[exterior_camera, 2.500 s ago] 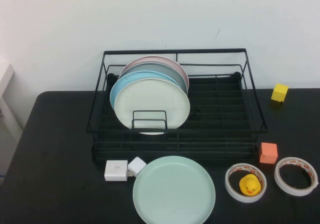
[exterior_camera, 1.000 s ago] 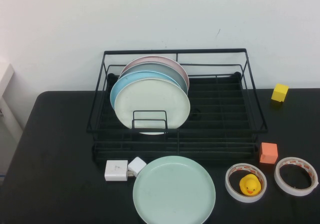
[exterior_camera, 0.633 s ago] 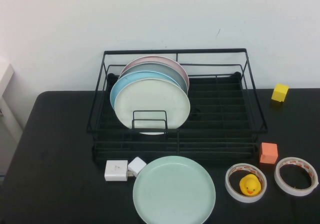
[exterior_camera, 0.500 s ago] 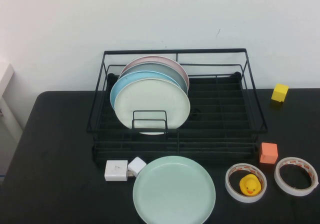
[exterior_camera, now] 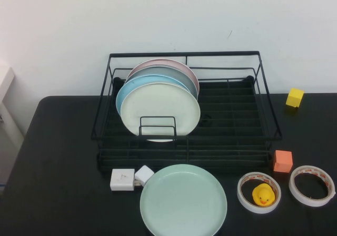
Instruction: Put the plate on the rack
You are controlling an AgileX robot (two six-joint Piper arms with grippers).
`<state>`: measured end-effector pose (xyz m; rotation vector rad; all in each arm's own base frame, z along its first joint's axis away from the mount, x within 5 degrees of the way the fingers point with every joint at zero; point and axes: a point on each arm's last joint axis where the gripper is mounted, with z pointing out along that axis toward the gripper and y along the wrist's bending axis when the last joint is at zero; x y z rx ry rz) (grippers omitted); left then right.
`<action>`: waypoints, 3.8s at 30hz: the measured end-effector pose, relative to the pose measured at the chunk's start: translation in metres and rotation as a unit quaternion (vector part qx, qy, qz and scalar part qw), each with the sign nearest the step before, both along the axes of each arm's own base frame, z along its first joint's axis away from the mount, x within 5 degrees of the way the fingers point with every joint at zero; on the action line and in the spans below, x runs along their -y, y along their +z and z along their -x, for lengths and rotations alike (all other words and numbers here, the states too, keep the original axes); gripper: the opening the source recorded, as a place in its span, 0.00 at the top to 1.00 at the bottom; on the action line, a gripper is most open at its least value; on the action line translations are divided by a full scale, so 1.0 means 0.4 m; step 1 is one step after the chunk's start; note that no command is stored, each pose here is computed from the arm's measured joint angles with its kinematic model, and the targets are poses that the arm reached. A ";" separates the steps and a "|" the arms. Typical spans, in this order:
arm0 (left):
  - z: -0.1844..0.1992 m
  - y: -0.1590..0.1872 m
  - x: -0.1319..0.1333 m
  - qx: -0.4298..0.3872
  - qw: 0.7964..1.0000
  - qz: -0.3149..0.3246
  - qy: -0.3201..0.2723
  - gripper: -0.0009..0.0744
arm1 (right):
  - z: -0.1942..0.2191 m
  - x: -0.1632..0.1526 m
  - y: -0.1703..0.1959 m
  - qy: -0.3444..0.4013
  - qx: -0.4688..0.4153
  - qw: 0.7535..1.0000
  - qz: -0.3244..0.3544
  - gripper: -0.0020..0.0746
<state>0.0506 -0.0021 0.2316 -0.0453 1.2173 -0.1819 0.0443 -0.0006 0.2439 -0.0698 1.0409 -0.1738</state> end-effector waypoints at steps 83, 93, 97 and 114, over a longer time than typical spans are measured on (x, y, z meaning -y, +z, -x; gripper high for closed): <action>-0.132 0.042 0.106 -0.536 0.822 0.065 -0.182 0.99 | -0.535 -0.419 -0.437 0.248 -0.780 0.524 -0.234 0.48; -0.131 0.041 0.106 -0.539 0.819 0.066 -0.183 0.99 | -0.616 -0.463 -0.481 0.262 -0.779 0.475 -0.315 0.46; -0.128 0.039 0.107 -0.545 0.815 0.065 -0.186 0.99 | -0.623 -0.467 -0.492 0.256 -0.781 0.468 -0.325 0.46; -0.129 0.041 0.108 -0.542 0.816 0.070 -0.187 0.99 | -0.625 -0.435 -0.376 0.272 -0.777 0.505 -0.260 0.49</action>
